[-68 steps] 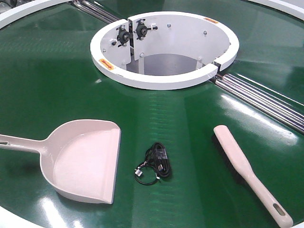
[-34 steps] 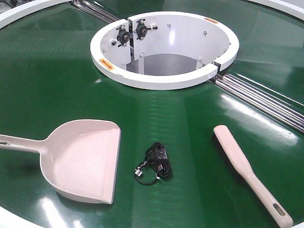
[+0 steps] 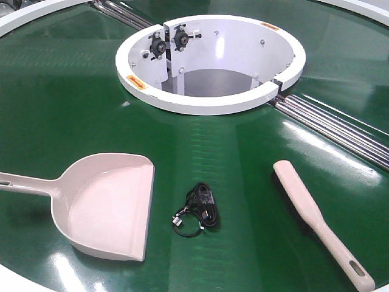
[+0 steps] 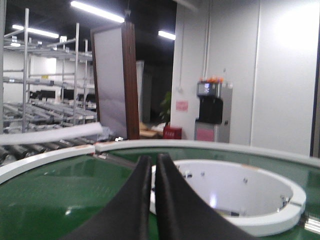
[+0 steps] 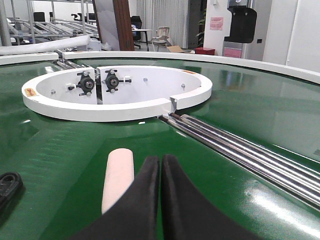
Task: Clean and inspect green conveyor with broom and dustpan
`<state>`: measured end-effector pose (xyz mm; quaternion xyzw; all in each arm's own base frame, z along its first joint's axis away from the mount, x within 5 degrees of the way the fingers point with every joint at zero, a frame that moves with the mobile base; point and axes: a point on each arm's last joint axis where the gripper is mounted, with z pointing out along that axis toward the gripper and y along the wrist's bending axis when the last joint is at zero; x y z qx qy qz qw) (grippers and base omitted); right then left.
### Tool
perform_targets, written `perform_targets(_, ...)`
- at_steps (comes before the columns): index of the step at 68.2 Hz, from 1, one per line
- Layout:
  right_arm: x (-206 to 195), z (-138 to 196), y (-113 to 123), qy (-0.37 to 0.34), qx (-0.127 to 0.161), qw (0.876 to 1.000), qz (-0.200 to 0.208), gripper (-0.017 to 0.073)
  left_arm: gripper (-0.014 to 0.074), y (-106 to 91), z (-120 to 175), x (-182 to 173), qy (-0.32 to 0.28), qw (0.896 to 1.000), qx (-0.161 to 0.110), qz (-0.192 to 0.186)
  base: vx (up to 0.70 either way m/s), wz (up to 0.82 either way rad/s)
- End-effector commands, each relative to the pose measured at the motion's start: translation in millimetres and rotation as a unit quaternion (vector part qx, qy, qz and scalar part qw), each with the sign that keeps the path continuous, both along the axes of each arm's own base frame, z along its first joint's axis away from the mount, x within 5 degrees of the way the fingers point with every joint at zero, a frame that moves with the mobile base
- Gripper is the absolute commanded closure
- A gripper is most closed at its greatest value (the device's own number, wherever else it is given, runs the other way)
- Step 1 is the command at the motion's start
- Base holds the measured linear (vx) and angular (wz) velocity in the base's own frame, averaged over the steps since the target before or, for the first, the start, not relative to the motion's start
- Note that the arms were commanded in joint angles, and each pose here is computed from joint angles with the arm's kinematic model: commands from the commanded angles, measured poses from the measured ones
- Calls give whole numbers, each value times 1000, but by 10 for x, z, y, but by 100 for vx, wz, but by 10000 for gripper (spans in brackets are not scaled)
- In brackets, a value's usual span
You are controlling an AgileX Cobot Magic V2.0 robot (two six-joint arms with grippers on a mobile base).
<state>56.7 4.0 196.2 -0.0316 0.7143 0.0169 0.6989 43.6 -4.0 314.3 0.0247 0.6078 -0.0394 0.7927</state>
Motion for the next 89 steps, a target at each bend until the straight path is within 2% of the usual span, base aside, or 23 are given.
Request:
perform_targets(1, -6, 7, -3, -37, 0, 999, -2, 568, 600, -8, 323, 98, 33, 999, 16, 4, 0, 0)
perform_targets(8, -6, 7, -3, -37, 0, 999, -2, 568, 600, -25, 396, 273, 107, 994, 22, 2, 0, 0)
perform_targets(14, -6, 7, -3, -37, 0, 999, -2, 568, 600, -39, 335, 435, 160, 987, 26, 1, 0, 0)
perform_targets(33, -6, 7, -3, -37, 0, 999, -2, 568, 600, -59, 197, 642, 230, 973, 30, -1, 0, 0)
perform_targets(42, -6, 7, -3, -37, 0, 999, -2, 568, 577, -61, 176, 676, 240, 970, 32, 0, 0, 0)
perform_targets(47, -6, 7, -3, -37, 0, 999, -2, 568, 537, -61, 181, 677, 237, 971, 32, 0, 0, 0)
perform_targets(53, -6, 7, -3, -37, 0, 999, -2, 568, 450, -61, 191, 679, 232, 972, 31, 0, 0, 0)
perform_targets(63, -6, 7, -3, -37, 0, 999, -2, 568, 224, -61, 189, 679, 233, 972, 32, 0, 0, 0)
perform_targets(70, -6, 7, -3, -37, 0, 999, -2, 568, 104, -61, 195, 675, 229, 973, 32, 0, 0, 0)
perform_targets(77, -6, 7, -3, -37, 0, 999, -2, 568, 60, -62, 200, 674, 227, 973, 28, -1, 0, 0)
perform_targets(84, -6, 7, -3, -37, 0, 999, -2, 568, 60, -89, 201, 671, 231, 973, -13, -17, 0, 0)
perform_targets(87, -6, 7, -3, -37, 0, 999, -2, 568, 60, -90, 208, 673, 229, 973, -8, -18, 0, 0)
perform_targets(89, -6, 7, -3, -37, 0, 999, -2, 568, 60, -91, 229, 676, 229, 973, 5, -17, 0, 0)
